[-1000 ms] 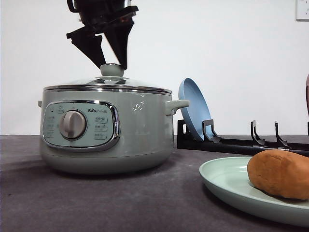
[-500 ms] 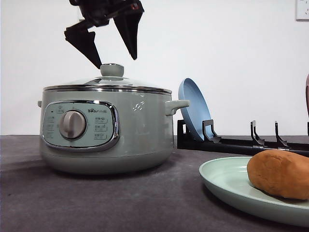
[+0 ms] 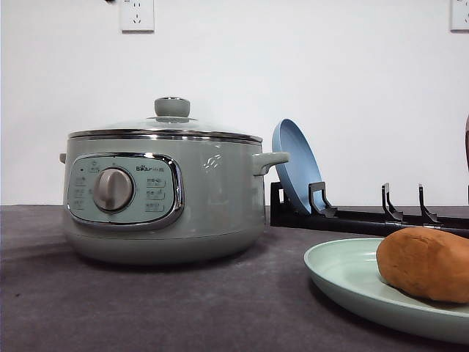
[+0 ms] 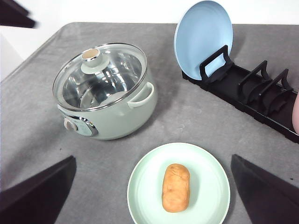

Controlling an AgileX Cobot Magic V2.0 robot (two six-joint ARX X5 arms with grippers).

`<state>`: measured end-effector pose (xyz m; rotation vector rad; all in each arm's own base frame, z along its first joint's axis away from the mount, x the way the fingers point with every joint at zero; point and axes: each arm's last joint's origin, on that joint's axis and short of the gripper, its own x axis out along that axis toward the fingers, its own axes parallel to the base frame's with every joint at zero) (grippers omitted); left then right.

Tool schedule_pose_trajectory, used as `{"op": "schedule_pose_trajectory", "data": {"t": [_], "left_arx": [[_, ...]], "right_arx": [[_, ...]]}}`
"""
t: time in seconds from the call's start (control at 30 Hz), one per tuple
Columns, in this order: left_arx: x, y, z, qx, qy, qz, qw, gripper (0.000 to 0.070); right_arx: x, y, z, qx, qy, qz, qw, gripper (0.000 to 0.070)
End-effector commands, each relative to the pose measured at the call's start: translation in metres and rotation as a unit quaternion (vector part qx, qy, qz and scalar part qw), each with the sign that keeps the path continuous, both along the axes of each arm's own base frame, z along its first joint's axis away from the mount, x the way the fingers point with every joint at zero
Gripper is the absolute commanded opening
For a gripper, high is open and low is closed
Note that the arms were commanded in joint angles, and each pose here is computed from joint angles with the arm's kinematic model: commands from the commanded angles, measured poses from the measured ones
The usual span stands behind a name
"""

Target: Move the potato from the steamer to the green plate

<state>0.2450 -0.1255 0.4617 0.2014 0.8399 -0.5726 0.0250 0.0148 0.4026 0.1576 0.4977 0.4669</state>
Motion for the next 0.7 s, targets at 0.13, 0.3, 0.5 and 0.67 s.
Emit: {"op": "schedule_pose_trajectory", "data": {"t": [0.13, 0.3, 0.5, 0.67], "left_arx": [[-0.05, 0.021, 0.02, -0.037, -0.057, -0.008, 0.998, 0.07], [-0.093, 0.043, 0.006, -0.056, -0.08, -0.015, 0.995, 0.07], [-0.135, 0.061, -0.025, -0.099, -0.094, -0.051, 0.989, 0.07], [-0.159, 0.07, -0.045, -0.151, -0.09, -0.085, 0.981, 0.07]], "right_arx": [[-0.002, -0.001, 0.005, -0.008, -0.015, 0.011, 1.0, 0.0689], [-0.002, 0.0, 0.005, -0.014, -0.019, 0.019, 1.0, 0.0689], [-0.003, 0.001, 0.005, -0.015, -0.023, 0.055, 0.998, 0.0689], [-0.003, 0.003, 0.005, -0.016, -0.025, 0.086, 0.996, 0.0688]]}}
